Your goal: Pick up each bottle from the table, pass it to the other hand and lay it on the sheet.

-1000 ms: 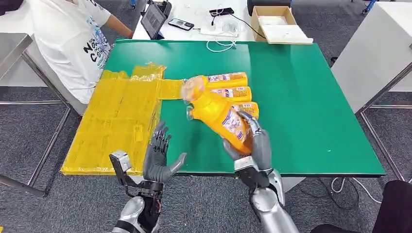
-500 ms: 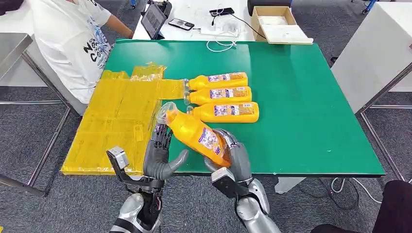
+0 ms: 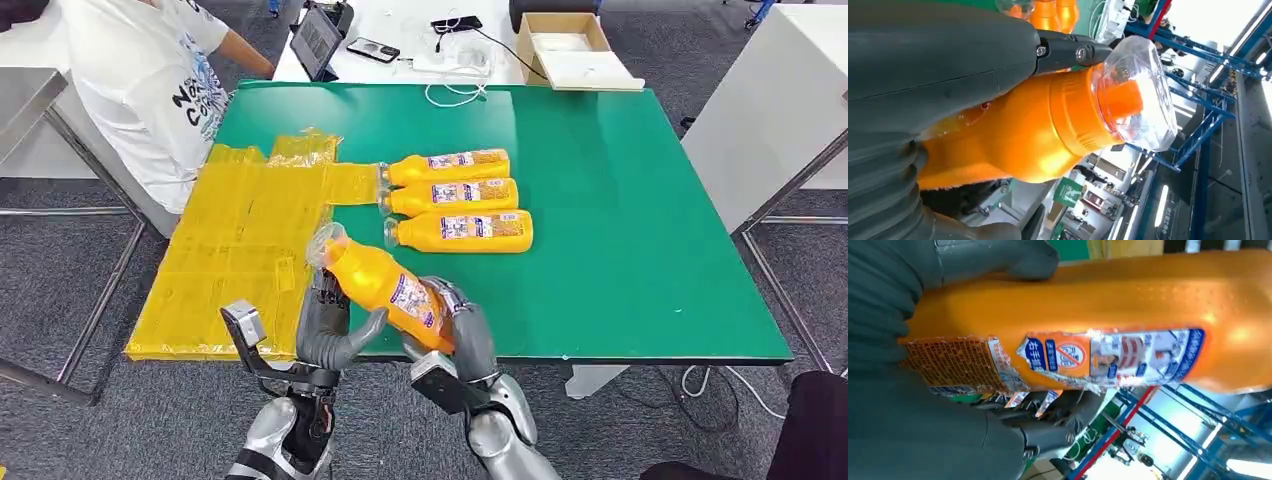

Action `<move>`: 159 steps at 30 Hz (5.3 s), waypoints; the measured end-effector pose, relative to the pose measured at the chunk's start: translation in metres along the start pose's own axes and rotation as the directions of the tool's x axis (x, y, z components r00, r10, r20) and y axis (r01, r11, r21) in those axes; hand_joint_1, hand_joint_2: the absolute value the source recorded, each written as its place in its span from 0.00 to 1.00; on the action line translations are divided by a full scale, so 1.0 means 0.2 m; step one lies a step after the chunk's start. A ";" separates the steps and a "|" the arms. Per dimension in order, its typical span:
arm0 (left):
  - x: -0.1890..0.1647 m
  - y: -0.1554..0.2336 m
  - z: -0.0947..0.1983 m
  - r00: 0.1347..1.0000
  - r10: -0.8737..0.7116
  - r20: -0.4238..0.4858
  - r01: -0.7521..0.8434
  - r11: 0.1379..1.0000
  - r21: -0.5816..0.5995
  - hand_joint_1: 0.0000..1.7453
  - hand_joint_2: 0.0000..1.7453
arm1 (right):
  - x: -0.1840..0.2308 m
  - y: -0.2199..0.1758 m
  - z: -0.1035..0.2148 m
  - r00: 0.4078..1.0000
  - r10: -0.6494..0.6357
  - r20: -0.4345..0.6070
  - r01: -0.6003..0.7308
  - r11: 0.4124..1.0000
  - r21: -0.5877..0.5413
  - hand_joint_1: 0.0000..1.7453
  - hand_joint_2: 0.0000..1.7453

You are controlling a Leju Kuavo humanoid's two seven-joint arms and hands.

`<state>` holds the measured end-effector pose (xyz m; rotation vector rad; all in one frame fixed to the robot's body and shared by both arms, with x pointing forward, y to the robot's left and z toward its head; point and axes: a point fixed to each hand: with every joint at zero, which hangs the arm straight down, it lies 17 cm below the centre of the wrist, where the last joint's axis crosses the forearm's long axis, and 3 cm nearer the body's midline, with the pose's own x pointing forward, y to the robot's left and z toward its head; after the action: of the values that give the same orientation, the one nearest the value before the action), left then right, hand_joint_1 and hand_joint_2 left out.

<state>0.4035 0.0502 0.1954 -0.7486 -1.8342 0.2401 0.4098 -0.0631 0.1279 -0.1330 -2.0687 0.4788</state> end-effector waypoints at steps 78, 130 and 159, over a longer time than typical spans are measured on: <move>-0.08 0.06 0.01 0.995 -0.094 -0.032 0.095 0.994 0.053 1.00 1.00 | 0.12 0.35 0.06 0.990 -0.135 -0.029 0.137 0.981 0.139 0.00 0.00; 0.11 1.23 -0.36 -0.417 -0.906 -0.075 0.908 -0.411 -0.084 1.00 1.00 | 0.65 -0.24 -0.17 0.921 -0.279 0.273 0.341 0.915 -0.217 0.00 0.00; -0.13 1.29 -0.25 -0.236 -0.963 -0.133 0.947 -0.196 -0.256 0.00 1.00 | 0.56 -0.10 -0.17 0.926 -0.311 0.215 0.343 0.930 -0.133 0.00 0.00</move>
<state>0.5504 0.2270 0.0667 0.8955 -1.5519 -1.0172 0.3808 -0.0403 0.2413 0.1661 -2.2615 0.1115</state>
